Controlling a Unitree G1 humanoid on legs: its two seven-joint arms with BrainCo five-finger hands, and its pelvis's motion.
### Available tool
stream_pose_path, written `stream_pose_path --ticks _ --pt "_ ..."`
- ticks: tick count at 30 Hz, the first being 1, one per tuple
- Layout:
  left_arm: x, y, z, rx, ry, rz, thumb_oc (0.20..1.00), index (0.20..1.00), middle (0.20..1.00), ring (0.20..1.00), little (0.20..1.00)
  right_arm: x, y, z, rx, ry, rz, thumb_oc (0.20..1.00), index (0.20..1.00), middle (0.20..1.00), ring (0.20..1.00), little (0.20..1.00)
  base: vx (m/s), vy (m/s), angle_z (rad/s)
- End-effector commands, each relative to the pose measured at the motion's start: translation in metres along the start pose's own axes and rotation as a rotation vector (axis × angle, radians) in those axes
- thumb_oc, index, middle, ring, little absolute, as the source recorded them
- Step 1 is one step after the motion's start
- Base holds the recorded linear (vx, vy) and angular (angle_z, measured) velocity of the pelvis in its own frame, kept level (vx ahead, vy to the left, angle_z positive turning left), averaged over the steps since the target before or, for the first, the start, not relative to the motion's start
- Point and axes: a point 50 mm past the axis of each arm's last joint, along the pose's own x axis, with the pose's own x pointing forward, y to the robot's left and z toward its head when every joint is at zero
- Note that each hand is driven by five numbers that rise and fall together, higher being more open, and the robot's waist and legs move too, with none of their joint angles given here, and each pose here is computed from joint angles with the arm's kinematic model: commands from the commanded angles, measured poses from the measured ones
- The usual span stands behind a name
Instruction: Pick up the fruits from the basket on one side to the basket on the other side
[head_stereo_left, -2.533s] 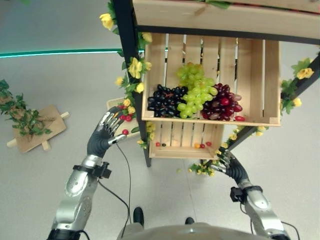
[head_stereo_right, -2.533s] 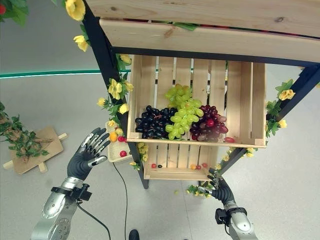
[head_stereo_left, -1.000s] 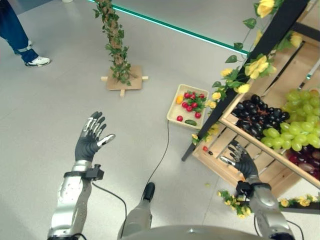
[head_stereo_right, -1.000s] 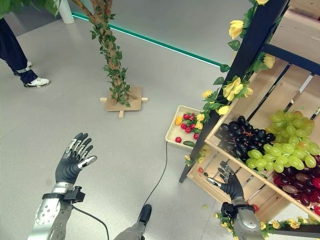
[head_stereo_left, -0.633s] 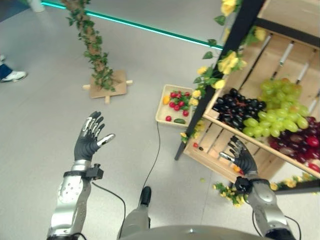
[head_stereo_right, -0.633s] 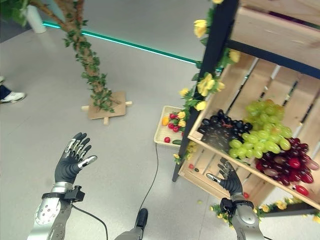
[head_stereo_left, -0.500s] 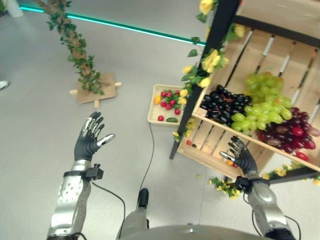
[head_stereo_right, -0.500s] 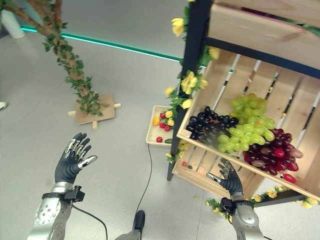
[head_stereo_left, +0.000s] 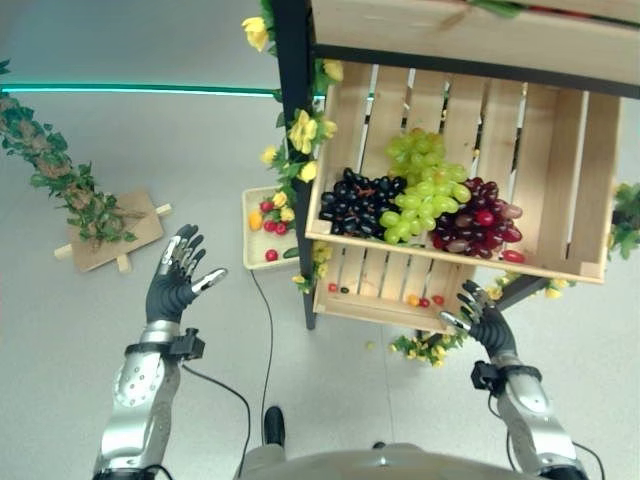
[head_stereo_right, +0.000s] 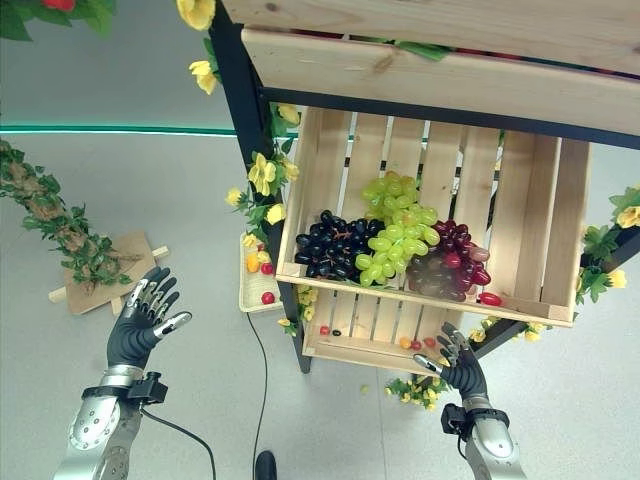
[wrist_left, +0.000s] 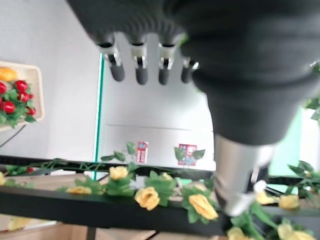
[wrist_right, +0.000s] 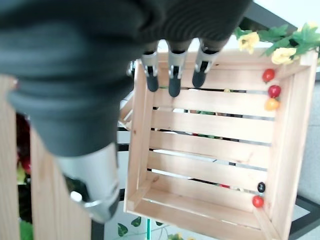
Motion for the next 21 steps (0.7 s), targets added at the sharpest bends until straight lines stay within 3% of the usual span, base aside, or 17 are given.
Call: stream_pose_path --ticks 1,15,21 --pt "0.007 0.003 0.009 0.059 -0.077 -0.003 1.000 1.000 1.000 1.000 1.000 0.008 -0.002 0.031 0.004 -0.153 0.009 1.000 1.000 1.000 1.000 1.000 0.00 0.000 0.00" --pt "0.007 0.005 0.011 0.085 -0.083 0.011 1.000 1.000 1.000 1.000 1.000 0.009 -0.001 0.030 0.010 -0.150 0.003 1.000 1.000 1.000 1.000 1.000 -0.01 0.004 0.00" --pt "0.023 -0.001 0.026 0.124 -0.158 -0.010 1.000 1.000 1.000 1.000 1.000 0.014 -0.002 0.037 -0.048 -0.165 0.021 1.000 1.000 1.000 1.000 1.000 -0.12 0.115 -0.10"
